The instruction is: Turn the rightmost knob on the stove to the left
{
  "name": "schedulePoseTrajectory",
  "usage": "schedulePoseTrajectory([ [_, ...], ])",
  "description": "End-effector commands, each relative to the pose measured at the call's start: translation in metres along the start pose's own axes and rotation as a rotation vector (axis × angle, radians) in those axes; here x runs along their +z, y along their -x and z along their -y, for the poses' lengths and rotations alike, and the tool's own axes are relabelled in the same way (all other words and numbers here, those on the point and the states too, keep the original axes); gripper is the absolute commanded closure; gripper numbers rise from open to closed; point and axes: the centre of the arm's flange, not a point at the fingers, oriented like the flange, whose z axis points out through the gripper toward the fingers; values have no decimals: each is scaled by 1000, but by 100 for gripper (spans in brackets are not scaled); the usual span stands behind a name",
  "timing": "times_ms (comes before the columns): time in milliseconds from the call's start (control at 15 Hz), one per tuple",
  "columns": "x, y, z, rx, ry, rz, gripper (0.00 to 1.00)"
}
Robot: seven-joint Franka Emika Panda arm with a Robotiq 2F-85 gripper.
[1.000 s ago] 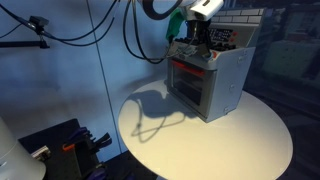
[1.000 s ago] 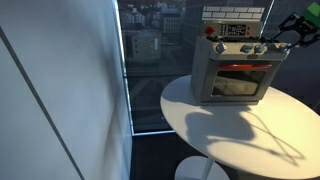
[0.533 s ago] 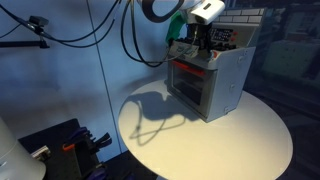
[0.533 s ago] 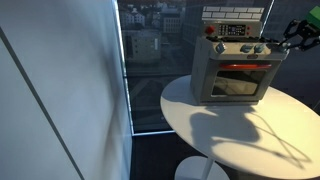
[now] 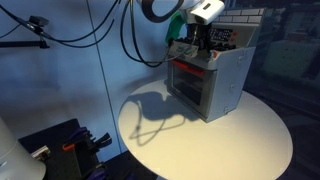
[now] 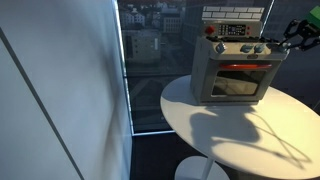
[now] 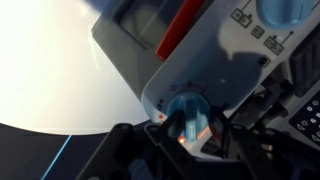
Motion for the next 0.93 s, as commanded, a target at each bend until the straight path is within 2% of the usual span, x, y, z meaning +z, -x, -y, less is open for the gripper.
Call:
schedulePoseTrajectory([
  [0, -15, 5, 7, -33, -9, -15, 89],
  [867, -34, 11, 9, -251, 80, -36, 89],
])
